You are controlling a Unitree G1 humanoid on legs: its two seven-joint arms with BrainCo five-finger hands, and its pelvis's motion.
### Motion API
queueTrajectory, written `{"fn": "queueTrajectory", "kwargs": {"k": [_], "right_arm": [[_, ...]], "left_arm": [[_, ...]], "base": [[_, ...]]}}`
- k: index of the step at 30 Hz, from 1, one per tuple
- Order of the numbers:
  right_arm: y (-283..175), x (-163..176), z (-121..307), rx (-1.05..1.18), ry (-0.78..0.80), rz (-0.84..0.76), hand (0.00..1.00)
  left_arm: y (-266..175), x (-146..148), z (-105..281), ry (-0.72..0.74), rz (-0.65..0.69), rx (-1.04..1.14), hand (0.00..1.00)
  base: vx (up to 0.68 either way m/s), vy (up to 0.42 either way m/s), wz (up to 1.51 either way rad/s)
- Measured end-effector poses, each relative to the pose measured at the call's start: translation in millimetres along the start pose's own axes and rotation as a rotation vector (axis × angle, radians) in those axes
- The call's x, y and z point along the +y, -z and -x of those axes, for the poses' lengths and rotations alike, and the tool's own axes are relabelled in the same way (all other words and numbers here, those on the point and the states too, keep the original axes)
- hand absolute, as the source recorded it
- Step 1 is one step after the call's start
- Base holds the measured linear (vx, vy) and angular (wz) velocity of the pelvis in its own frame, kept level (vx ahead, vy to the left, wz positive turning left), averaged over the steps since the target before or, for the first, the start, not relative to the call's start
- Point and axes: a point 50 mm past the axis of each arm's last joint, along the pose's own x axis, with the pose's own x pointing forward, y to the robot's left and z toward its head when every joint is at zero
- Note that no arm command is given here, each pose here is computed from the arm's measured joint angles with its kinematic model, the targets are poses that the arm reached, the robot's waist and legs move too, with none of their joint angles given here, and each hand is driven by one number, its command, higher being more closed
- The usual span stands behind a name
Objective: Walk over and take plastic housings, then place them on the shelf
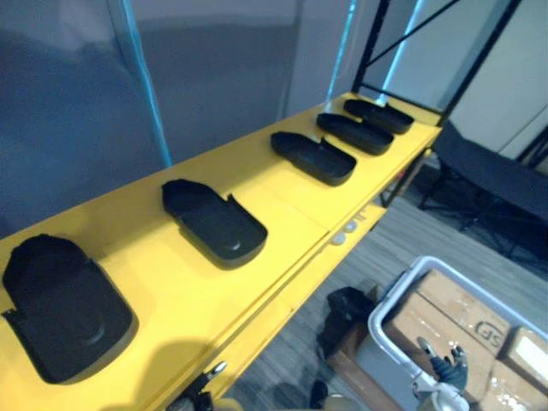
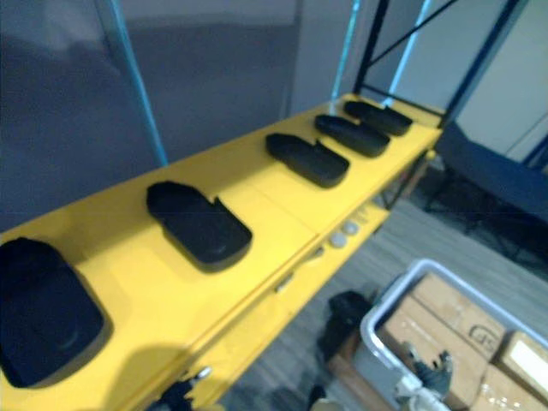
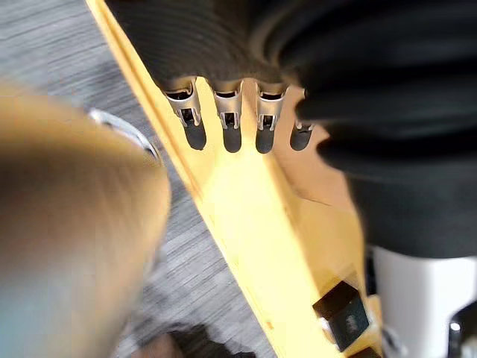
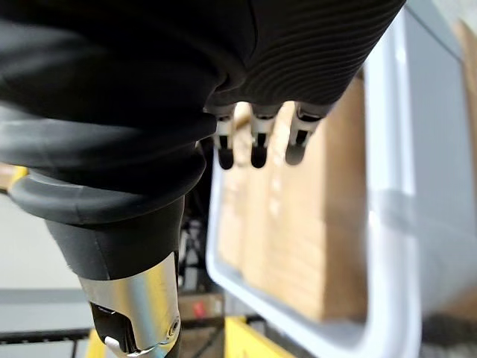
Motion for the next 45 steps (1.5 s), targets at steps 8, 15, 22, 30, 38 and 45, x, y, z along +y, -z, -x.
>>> {"fn": "queueTrajectory", "kwargs": {"k": [8, 15, 22, 30, 38, 45], "right_arm": [[-16.4, -21.8, -13.6, -0.033, 0.069, -0.003, 0.0], [-25.5, -3.7, -28.9, 0.003, 0.045, -0.006, 0.0], [-33.1, -26.2, -28.8, -0.055, 0.265, 0.041, 0.0], [-26.7, -51.8, -18.5, -0.076, 0.419, -0.013, 0.0], [-15.2, -73.6, -9.1, -0.058, 0.466, 0.101, 0.0], [10.5, -45.5, 9.0, -0.113, 0.161, 0.55, 0.0]], "left_arm": [[43.7, 34.4, 12.7, -0.133, 0.274, 0.114, 0.0], [60.2, 30.4, 18.1, -0.122, 0.286, 0.137, 0.0], [53.1, 23.4, 16.0, -0.103, 0.187, 0.085, 0.0], [35.6, 44.7, 13.7, -0.165, 0.102, 0.042, 0.0], [16.1, 26.3, 4.4, -0.116, 0.108, 0.011, 0.0], [19.4, 24.2, 3.8, -0.078, -0.042, 0.082, 0.0]], "base": [[0.09, -0.159, 0.0], [0.01, -0.188, -0.21], [-0.12, -0.058, -0.31], [-0.05, 0.014, -0.46], [0.08, 0.019, -0.3], [-0.02, 0.002, -0.08]]}}
